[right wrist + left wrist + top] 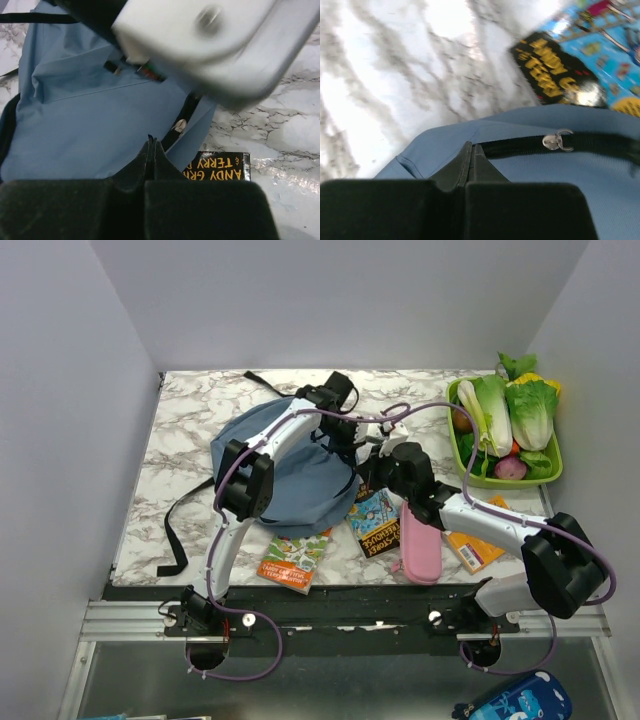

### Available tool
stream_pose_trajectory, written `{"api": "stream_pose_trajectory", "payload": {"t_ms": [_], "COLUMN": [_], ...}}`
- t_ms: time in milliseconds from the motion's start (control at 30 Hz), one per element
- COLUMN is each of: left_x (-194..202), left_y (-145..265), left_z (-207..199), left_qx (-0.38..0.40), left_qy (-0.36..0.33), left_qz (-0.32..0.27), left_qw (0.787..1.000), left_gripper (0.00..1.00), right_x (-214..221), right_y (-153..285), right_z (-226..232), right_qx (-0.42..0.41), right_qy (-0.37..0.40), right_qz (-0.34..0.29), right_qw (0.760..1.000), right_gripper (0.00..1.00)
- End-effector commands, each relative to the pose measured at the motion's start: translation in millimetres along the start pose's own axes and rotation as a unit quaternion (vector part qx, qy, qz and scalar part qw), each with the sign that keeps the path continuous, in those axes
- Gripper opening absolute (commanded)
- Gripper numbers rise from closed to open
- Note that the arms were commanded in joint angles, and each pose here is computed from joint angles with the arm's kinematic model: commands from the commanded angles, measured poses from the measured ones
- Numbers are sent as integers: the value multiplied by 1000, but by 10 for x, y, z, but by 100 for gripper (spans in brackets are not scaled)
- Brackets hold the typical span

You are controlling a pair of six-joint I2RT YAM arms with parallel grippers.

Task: Pack the student bag
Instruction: Unzip the student bag at the center of the board.

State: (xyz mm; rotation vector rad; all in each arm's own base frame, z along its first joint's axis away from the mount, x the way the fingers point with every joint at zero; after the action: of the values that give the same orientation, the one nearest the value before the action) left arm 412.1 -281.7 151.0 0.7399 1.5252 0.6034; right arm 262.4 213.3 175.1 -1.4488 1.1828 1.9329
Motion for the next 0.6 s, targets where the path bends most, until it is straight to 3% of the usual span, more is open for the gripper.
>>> {"api": "stream_pose_trajectory", "payload": {"t_ms": [0, 67, 233, 367, 500, 533, 567], "left_x": [-112, -132, 28, 135, 218, 219, 194], "left_y": [247, 377, 602, 667, 700, 702, 692], "left_z": [567, 707, 929, 966, 835, 793, 745], "left_qx": [-172, -214, -309, -339, -297, -286, -270], "left_qy": [77, 115, 175, 203, 200, 196, 188], "left_qz": [-75, -106, -96, -91, -97, -101, -110], "left_qw": [979, 964, 930, 914, 929, 932, 938], "left_gripper": [0, 0, 0, 0, 0, 0, 0], "right_x": [-155, -171, -213, -232, -233, -260, -283], "right_y": [39, 44, 44, 31, -18, -29, -57], "right_z": [-9, -15, -2, 26, -28, -71, -102], "right_qx": [8, 11, 6, -9, 23, 40, 44], "right_qy": [2, 4, 4, 7, 9, 21, 26], "right_qz": [-36, -38, -39, -40, -27, -25, -25], "right_qw": [999, 999, 999, 999, 999, 999, 998], "right_gripper": [1, 1, 1, 1, 1, 7, 20]}}
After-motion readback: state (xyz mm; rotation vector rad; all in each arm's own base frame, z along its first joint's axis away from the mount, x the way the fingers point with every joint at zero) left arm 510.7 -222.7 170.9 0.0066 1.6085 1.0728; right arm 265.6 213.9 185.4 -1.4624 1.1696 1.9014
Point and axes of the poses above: each gripper's point midway between its finger pads, its own y axis back along the fingers, its own z axis along the line the jaws close on, x = y × z, the point moved 9 cm from there along y, back along the fingers, and after that the axes turned 14 degrees about y, right-handed, at the moved point
